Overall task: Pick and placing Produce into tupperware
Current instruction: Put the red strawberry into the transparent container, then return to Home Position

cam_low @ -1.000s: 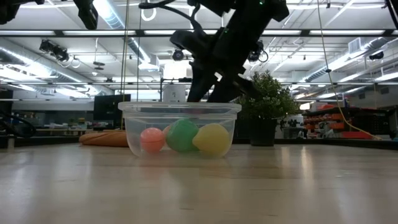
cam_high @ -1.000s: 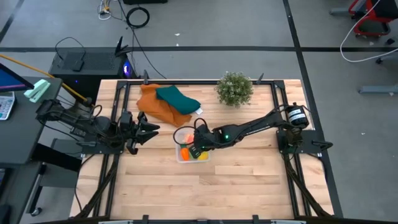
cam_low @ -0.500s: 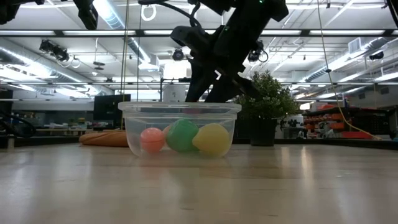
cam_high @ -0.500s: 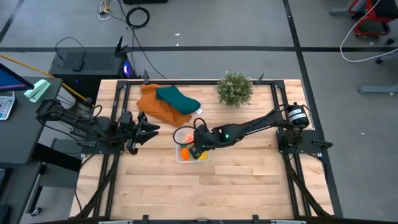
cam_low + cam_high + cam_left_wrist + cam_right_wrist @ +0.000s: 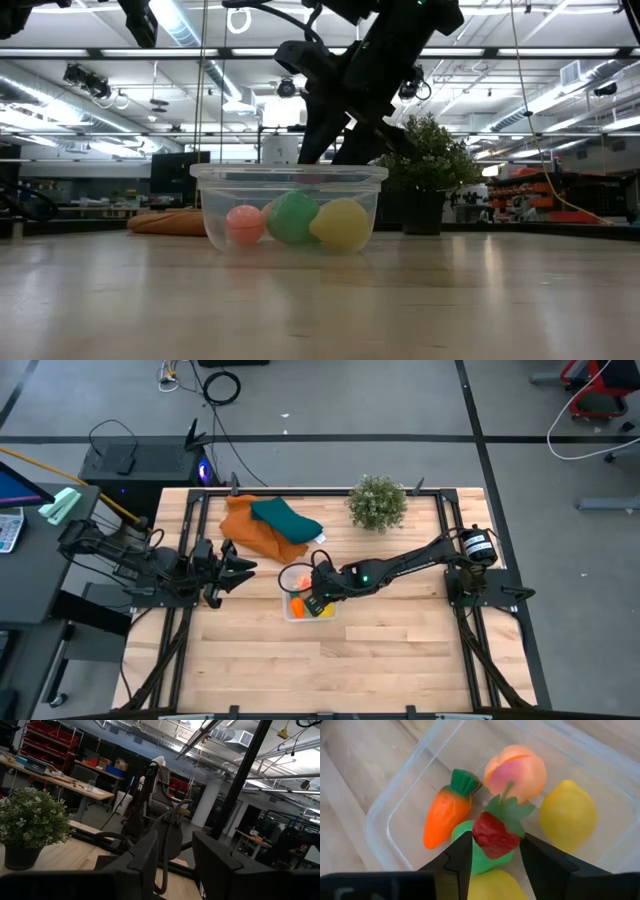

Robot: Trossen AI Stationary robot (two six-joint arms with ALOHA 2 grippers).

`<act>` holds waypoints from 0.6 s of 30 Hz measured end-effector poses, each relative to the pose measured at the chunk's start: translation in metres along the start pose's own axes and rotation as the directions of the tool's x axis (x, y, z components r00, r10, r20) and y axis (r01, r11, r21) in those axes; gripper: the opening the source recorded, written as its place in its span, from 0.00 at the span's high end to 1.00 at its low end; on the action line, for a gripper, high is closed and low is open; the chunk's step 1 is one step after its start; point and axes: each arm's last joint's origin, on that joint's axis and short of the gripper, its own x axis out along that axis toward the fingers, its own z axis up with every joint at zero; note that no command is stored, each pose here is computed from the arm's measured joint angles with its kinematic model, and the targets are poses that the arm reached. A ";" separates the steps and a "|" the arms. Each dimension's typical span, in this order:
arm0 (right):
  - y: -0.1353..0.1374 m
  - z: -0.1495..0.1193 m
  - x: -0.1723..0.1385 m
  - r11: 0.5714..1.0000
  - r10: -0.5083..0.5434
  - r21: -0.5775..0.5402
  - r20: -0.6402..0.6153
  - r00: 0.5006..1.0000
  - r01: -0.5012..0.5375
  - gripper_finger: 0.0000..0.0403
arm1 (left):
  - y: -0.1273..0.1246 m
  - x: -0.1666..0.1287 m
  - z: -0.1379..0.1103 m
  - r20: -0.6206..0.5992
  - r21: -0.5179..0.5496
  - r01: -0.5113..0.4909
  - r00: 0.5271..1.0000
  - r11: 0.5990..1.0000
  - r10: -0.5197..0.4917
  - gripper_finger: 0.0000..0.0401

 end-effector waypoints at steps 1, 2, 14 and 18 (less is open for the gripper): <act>0.000 0.000 0.000 1.000 0.003 0.000 -0.004 1.000 -0.003 0.67 | 0.000 0.000 0.000 0.000 0.000 0.000 1.000 1.000 0.000 0.67; 0.000 0.000 0.000 1.000 0.002 0.000 -0.005 1.000 -0.002 0.66 | 0.000 0.000 0.000 0.000 0.000 0.000 1.000 1.000 0.000 0.67; -0.001 -0.001 0.000 1.000 -0.005 0.000 -0.010 1.000 0.005 0.64 | 0.000 0.000 0.000 0.001 0.000 0.000 1.000 1.000 0.000 0.68; 0.000 0.002 -0.009 1.000 0.004 0.001 -0.006 1.000 -0.004 0.64 | 0.000 0.000 0.000 0.001 -0.001 0.001 1.000 1.000 -0.001 0.66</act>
